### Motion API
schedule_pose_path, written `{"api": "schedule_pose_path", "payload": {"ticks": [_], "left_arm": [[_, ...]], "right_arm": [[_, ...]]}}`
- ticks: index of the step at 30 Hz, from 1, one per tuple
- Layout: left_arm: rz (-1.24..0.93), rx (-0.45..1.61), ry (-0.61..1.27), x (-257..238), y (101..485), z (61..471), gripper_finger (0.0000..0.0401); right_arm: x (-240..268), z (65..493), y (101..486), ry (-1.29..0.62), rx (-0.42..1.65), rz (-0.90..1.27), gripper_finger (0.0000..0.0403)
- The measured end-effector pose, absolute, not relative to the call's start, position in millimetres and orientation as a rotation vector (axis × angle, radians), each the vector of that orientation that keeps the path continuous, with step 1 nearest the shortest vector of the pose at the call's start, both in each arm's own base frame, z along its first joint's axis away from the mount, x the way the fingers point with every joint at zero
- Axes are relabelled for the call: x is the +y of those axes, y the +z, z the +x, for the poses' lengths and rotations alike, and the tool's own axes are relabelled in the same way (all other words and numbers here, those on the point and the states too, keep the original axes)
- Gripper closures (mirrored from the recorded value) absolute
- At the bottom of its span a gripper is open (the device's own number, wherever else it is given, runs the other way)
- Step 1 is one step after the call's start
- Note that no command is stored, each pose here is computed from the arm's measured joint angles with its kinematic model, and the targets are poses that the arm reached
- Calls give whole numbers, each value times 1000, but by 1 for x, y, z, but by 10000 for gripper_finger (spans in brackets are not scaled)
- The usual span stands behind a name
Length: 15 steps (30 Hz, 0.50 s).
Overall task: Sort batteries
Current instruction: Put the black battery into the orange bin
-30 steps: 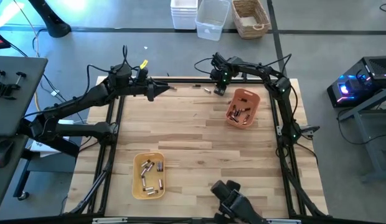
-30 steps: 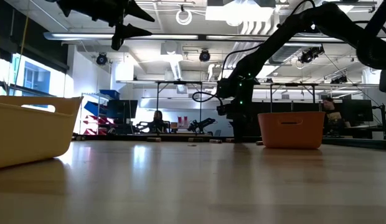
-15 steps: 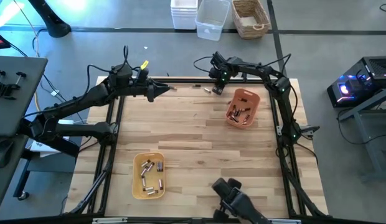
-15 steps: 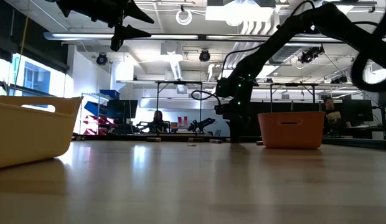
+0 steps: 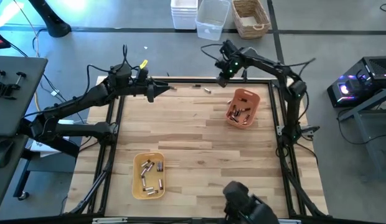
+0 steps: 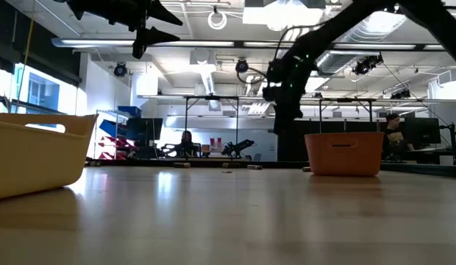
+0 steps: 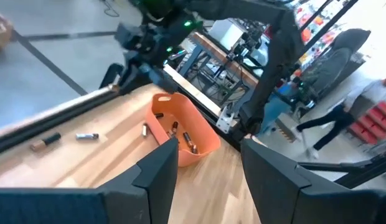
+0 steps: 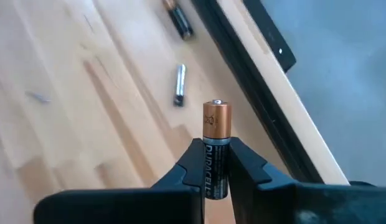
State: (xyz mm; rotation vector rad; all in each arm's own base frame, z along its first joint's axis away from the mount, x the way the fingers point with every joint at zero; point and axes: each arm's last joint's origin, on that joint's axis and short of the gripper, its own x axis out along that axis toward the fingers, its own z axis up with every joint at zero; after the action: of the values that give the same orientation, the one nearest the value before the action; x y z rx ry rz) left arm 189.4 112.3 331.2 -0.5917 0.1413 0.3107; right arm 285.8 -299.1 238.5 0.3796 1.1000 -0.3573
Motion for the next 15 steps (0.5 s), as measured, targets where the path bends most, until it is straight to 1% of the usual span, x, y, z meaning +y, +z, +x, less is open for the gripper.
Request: {"api": "schedule_pose_path", "payload": {"ticks": [4, 7, 11, 15], "left_arm": [[-564, 145, 311, 112, 331, 189, 231], [-566, 147, 312, 112, 331, 189, 231], [-566, 148, 311, 112, 331, 189, 231], [-565, 148, 311, 112, 331, 189, 231]], "right_arm": [[-273, 283, 280, -346, 1013, 399, 382], [-248, 279, 300, -312, 1025, 442, 382], [-211, 269, 302, -301, 1044, 483, 382], [-165, 238, 278, -353, 1110, 569, 382]]}}
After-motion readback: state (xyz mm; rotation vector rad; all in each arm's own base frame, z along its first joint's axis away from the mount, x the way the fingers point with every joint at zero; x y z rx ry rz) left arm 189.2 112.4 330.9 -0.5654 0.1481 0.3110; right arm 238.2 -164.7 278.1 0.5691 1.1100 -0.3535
